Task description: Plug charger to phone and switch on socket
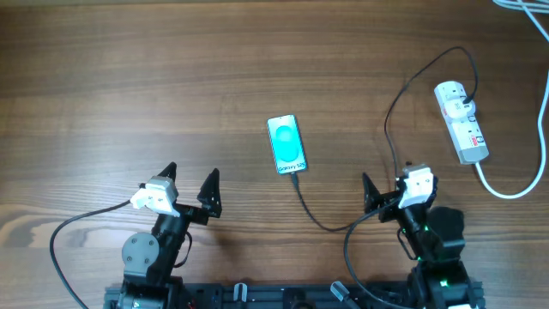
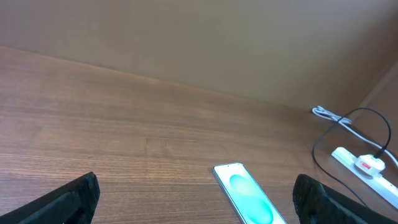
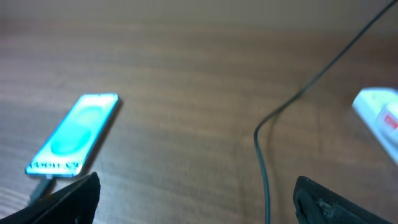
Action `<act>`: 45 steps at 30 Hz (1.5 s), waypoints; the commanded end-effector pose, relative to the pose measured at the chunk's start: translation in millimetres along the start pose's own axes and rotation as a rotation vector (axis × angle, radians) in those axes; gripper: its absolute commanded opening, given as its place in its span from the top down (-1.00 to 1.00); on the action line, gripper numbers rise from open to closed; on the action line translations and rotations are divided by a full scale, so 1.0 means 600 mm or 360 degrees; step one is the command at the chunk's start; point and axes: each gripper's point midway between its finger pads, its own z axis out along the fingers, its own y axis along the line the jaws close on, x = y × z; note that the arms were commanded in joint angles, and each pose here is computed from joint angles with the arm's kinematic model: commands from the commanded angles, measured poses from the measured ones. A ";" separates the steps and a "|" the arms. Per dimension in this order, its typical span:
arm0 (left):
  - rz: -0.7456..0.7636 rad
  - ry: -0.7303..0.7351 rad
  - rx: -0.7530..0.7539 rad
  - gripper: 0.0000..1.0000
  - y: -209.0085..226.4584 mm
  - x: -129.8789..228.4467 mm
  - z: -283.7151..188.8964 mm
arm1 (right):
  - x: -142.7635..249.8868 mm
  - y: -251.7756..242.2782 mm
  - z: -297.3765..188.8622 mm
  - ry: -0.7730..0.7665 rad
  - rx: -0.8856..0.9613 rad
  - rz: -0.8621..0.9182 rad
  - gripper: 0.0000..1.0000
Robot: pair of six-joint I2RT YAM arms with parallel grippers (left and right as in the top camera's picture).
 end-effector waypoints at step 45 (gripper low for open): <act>0.0037 -0.0014 -0.0031 -1.00 0.008 0.001 0.000 | -0.103 -0.044 -0.049 -0.0457 0.0213 -0.0062 -0.99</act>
